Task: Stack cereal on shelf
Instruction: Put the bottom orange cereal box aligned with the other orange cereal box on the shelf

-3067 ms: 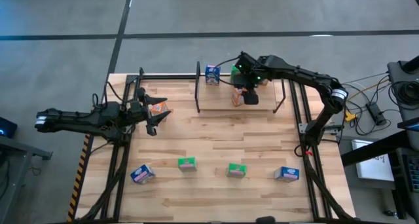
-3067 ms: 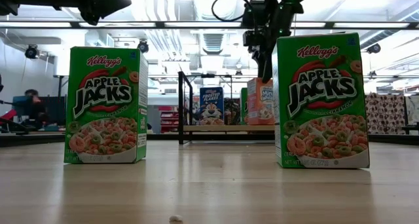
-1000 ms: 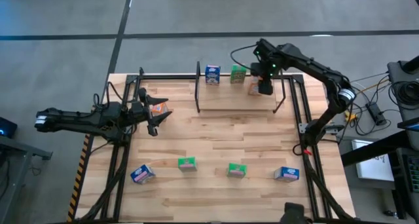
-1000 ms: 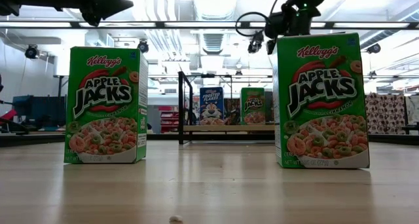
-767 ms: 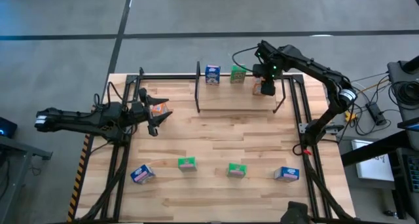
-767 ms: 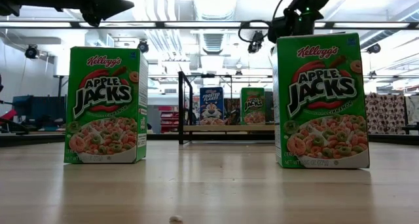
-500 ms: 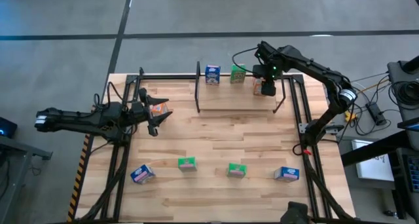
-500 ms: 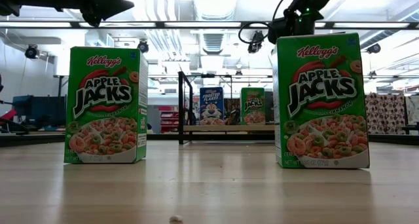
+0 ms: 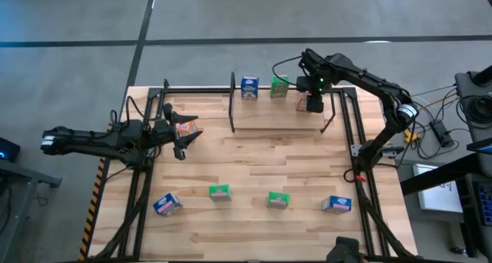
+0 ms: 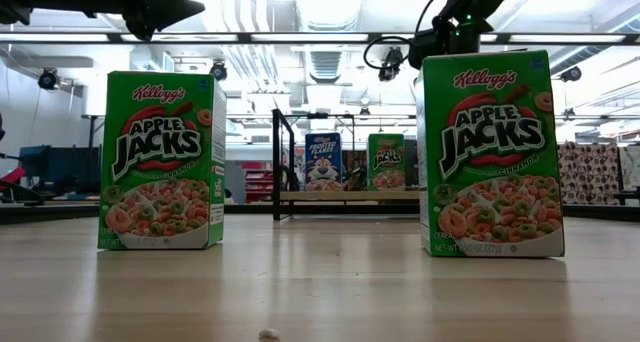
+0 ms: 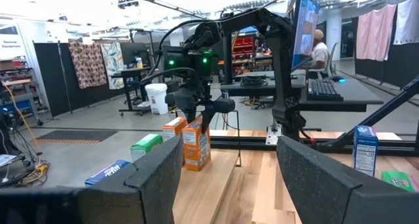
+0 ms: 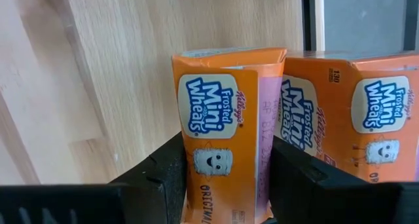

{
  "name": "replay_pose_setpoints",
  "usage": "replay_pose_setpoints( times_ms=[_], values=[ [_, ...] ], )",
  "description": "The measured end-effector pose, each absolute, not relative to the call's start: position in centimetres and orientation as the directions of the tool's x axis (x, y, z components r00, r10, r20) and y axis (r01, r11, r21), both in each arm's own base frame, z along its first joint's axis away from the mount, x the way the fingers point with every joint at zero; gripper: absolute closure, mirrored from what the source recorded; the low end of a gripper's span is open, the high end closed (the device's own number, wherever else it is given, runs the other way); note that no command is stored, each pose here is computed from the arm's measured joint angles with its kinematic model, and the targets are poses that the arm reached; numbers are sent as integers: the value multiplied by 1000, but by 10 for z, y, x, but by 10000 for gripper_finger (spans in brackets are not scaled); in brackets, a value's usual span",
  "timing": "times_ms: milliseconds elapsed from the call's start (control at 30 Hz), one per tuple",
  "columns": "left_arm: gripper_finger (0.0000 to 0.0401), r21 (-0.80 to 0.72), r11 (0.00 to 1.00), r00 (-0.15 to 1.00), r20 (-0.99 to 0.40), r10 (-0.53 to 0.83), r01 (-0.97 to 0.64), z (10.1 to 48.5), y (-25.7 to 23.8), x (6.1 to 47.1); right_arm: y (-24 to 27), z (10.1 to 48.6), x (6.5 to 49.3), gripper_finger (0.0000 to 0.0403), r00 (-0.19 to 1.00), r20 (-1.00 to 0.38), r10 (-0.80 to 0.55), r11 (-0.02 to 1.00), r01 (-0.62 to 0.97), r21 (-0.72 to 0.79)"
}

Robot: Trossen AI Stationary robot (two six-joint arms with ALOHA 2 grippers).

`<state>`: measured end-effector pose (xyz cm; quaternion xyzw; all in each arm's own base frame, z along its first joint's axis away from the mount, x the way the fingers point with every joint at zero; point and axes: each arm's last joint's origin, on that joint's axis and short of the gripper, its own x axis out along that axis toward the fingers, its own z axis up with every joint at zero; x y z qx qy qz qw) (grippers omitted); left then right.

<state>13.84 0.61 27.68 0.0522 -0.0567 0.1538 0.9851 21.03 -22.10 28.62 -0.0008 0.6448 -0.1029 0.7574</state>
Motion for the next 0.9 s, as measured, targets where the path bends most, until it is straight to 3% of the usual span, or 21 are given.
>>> replay_pose_setpoints(
  times_ms=[333, 700, 900],
  values=[
    [170, 85, 947, 946, 128, 297, -309, 277, 6, 138, -221, 286, 210, 243, 148, -976, -159, 980, 146, -137],
    [170, 85, 947, 946, 128, 297, -309, 277, 6, 138, -222, 287, 209, 184, 114, -973, -198, 969, 171, -178],
    [170, 85, 947, 946, 128, 297, -309, 277, 6, 138, -219, 295, 207, 176, 124, -970, -207, 967, 173, -184]
  ],
)
